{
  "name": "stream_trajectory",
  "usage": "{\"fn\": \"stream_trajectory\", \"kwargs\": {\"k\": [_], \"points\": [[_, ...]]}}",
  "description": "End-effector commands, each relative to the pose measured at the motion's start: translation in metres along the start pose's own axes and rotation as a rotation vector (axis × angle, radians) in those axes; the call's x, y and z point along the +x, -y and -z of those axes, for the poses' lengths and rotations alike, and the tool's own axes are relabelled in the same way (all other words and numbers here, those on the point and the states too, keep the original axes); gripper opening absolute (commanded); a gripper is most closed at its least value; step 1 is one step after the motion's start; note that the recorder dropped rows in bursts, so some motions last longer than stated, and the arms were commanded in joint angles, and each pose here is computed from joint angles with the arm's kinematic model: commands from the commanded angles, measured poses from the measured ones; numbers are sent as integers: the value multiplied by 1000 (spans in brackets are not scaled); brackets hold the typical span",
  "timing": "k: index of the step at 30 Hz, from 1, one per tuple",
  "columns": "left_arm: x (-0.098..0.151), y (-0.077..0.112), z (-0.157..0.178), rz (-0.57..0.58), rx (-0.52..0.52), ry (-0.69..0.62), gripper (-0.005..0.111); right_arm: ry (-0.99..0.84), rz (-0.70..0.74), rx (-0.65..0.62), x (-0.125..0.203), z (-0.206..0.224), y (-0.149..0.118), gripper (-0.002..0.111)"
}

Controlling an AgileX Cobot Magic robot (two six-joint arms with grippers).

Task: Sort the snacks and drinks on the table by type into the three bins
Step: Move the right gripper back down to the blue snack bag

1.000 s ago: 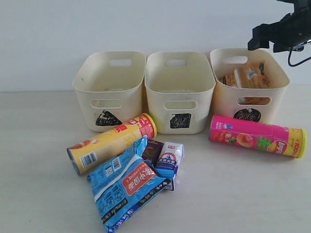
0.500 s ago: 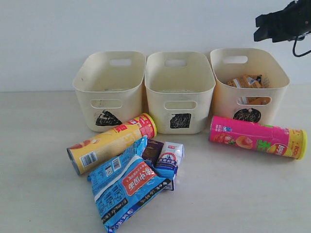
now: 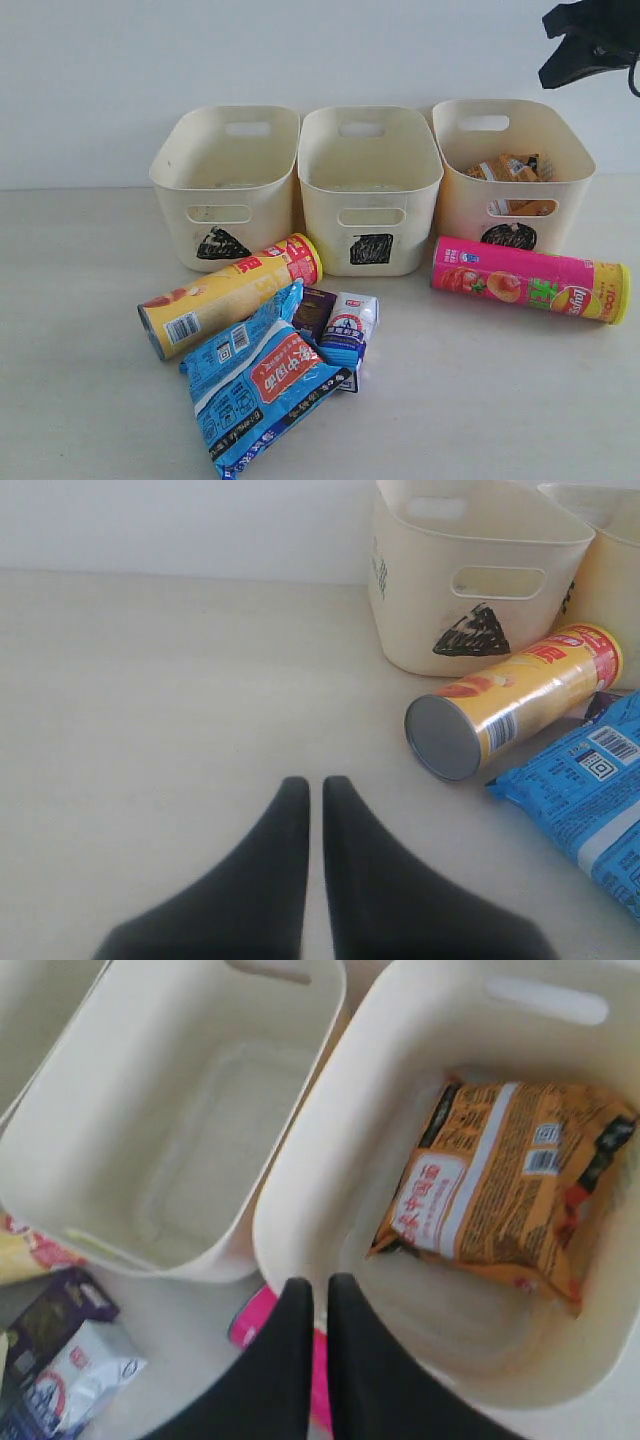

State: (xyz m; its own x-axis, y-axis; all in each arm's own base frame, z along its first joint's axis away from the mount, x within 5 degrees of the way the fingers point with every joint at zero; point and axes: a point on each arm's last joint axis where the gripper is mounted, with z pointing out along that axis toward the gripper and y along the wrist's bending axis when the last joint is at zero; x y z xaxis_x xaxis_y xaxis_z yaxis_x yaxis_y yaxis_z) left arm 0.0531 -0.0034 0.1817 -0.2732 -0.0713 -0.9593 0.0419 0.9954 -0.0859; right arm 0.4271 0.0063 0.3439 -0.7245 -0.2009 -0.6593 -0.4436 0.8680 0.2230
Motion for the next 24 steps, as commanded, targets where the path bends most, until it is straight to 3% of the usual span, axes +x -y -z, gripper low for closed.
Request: {"fn": "stream_trajectory", "kwargs": {"k": [1, 5, 13, 19, 24], "points": [[1, 0, 0, 4, -5, 0, 4, -111, 28, -45, 9, 5, -14, 0], [1, 0, 0, 4, -5, 0, 4, -181, 72, -49, 22, -6, -37, 0], [1, 0, 0, 4, -5, 0, 4, -128, 179, -16, 43, -16, -88, 0], [1, 0, 0, 4, -5, 0, 4, -206, 230, -82, 72, -26, -122, 0], [1, 0, 0, 4, -5, 0, 4, -272, 371, -157, 95, -38, -156, 0]]}}
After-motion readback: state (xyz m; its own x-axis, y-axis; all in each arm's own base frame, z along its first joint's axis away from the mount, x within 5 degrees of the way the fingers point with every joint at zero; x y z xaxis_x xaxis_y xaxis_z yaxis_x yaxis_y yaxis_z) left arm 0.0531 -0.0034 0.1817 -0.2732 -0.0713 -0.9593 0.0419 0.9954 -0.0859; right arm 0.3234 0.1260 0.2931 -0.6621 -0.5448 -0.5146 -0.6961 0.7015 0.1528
